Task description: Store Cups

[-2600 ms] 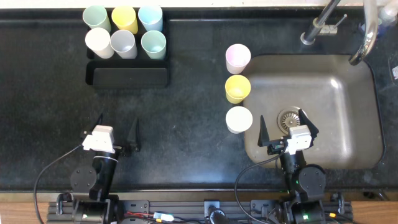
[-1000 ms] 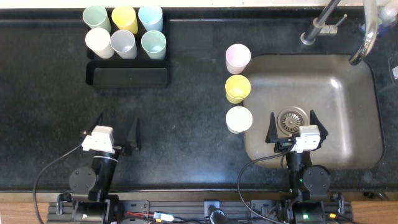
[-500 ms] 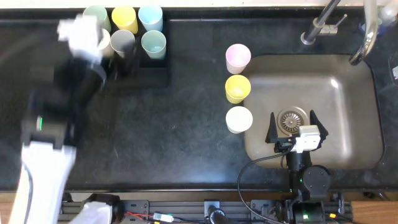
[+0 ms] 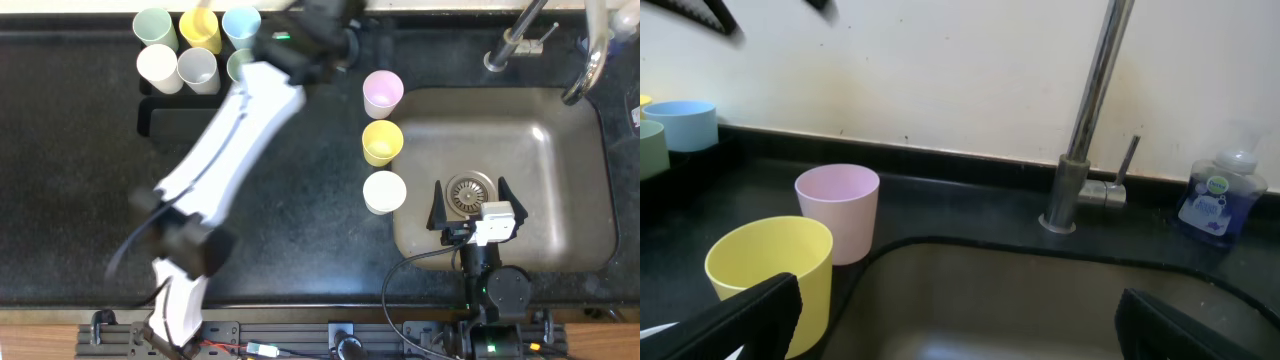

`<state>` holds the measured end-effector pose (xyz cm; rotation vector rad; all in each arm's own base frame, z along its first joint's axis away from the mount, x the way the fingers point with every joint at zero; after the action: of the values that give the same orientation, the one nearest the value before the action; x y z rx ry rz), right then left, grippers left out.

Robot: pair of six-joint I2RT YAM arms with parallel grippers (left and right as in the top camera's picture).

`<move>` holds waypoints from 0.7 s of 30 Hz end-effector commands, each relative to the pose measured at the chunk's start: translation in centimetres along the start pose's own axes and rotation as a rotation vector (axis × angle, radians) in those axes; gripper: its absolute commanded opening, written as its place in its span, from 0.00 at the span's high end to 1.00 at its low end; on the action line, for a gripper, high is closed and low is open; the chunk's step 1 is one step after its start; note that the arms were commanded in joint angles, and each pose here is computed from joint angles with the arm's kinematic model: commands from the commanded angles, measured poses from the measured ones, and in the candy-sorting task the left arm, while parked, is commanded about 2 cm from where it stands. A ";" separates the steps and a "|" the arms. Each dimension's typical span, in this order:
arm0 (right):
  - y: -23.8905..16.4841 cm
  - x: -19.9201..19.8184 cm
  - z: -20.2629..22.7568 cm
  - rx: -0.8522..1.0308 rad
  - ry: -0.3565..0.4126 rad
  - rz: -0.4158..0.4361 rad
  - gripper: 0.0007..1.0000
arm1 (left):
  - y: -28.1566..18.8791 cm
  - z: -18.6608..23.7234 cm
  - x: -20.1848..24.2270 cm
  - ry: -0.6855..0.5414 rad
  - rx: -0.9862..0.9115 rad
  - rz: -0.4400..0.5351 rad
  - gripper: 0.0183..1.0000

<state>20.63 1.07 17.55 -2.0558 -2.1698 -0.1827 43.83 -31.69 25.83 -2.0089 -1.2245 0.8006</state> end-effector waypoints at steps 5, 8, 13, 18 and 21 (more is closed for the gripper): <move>0.0 -0.1 0.3 -0.001 0.007 0.003 0.00 | 6.4 2.4 0.2 -0.144 0.108 -0.116 0.00; 0.0 -0.1 0.3 -0.001 0.007 0.003 0.00 | 7.0 2.5 1.1 -0.161 0.091 -0.188 0.00; 0.0 -0.1 0.3 -0.001 0.007 0.003 0.00 | 7.3 3.1 1.5 -0.175 0.115 -0.211 0.00; 0.0 -0.1 0.3 -0.001 0.007 0.003 0.00 | 9.6 4.7 1.7 -0.192 0.165 -0.218 0.05; 0.0 -0.1 0.3 -0.001 0.007 0.003 0.00 | 10.8 5.6 1.7 -0.192 0.199 -0.211 0.12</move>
<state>20.63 1.07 17.56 -2.0559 -2.1700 -0.1831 45.47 -32.71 15.95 -1.6843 -1.3835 0.9575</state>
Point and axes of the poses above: each gripper's point midway between its finger pads, its own y axis out along the fingers, its own x axis along the line the jaws close on, z = x × y, the point moved 4 cm from there along -y, back along the fingers, and after that the axes turned 15 degrees about y, right-handed, at the moved point
